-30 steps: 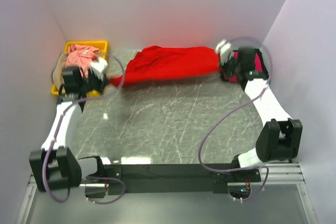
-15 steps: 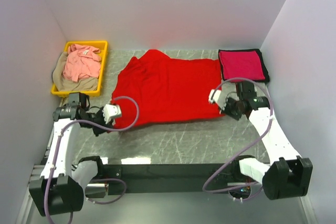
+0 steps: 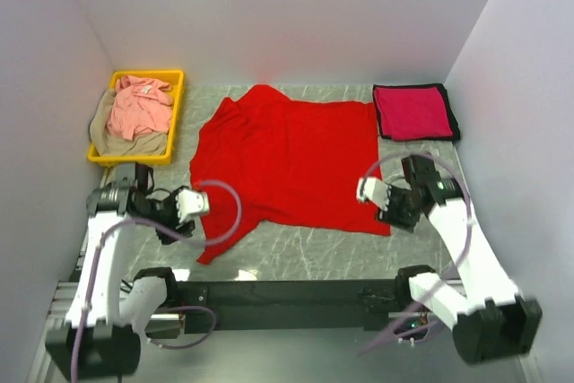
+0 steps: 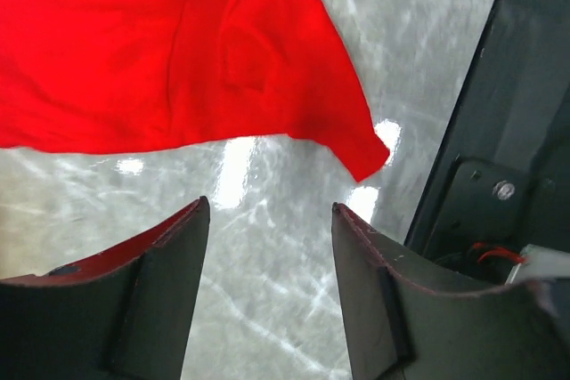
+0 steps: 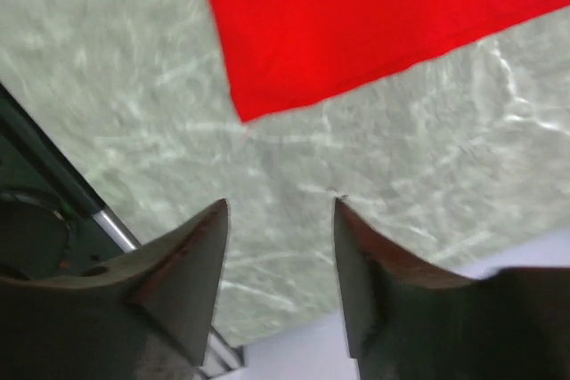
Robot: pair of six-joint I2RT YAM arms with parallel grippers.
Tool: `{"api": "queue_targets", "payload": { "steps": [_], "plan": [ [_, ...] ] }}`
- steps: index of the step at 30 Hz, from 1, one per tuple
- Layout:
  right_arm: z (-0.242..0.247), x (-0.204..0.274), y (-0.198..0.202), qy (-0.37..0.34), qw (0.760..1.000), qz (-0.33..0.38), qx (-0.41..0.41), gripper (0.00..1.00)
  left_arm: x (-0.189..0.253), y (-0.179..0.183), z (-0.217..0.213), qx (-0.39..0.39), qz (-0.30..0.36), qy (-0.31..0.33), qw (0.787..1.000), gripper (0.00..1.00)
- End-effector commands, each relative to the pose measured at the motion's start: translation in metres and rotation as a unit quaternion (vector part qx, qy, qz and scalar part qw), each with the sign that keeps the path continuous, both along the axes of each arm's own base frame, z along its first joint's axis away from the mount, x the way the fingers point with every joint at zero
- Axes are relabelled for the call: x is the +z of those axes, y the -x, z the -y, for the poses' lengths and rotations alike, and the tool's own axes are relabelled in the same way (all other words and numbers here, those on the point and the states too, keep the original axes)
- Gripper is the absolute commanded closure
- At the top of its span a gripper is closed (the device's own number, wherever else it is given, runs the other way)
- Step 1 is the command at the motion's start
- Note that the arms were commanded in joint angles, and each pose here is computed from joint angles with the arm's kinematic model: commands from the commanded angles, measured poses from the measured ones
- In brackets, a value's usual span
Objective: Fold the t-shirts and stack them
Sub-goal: Flatten the tshirt out
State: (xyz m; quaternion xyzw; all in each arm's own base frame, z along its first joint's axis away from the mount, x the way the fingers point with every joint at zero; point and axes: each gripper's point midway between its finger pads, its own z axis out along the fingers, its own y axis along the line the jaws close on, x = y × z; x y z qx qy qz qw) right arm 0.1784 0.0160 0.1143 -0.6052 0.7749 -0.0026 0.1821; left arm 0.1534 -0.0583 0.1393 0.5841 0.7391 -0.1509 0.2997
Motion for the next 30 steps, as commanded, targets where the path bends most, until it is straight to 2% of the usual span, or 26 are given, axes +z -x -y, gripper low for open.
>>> {"api": "queue_targets", "payload": {
  "steps": [1,2,3,5,7,10,15,18,19,22,30],
  "plan": [
    [-0.017,0.003,-0.033,-0.051,0.992,-0.043,-0.105,0.46,0.013,-0.035,0.017,0.023,-0.016,0.053,0.998,0.38],
    [-0.021,0.003,-0.039,-0.059,0.989,-0.059,-0.123,0.5,0.011,-0.045,0.022,0.036,-0.024,0.055,0.998,0.41],
    [-0.025,-0.001,-0.051,-0.063,0.984,-0.085,-0.143,0.53,0.0,-0.063,0.022,0.083,-0.041,0.035,0.995,0.43],
    [-0.035,-0.004,-0.056,-0.081,0.972,-0.128,-0.18,0.62,-0.016,-0.054,0.045,0.033,-0.073,0.007,0.997,0.48],
    [-0.041,-0.013,-0.06,-0.083,0.959,-0.174,-0.208,0.63,-0.037,-0.041,0.054,0.014,-0.125,-0.013,0.992,0.45],
    [-0.044,-0.024,-0.062,-0.077,0.946,-0.212,-0.233,0.65,-0.061,-0.038,0.05,0.027,-0.16,-0.042,0.986,0.43],
    [-0.049,-0.029,-0.064,-0.088,0.939,-0.222,-0.247,0.65,-0.076,-0.053,0.05,0.06,-0.162,-0.048,0.984,0.4],
    [-0.049,-0.033,-0.063,-0.087,0.935,-0.226,-0.258,0.67,-0.077,-0.068,0.056,0.072,-0.137,-0.038,0.987,0.46],
    [-0.049,-0.035,-0.063,-0.087,0.933,-0.227,-0.265,0.67,-0.078,-0.074,0.057,0.073,-0.128,-0.034,0.989,0.5],
    [-0.049,-0.04,-0.061,-0.081,0.928,-0.237,-0.276,0.69,-0.086,-0.077,0.061,0.067,-0.127,-0.035,0.989,0.55],
    [-0.049,-0.039,-0.058,-0.081,0.924,-0.243,-0.283,0.72,-0.111,-0.082,0.067,0.05,-0.144,-0.052,0.987,0.55]
  ]
}}
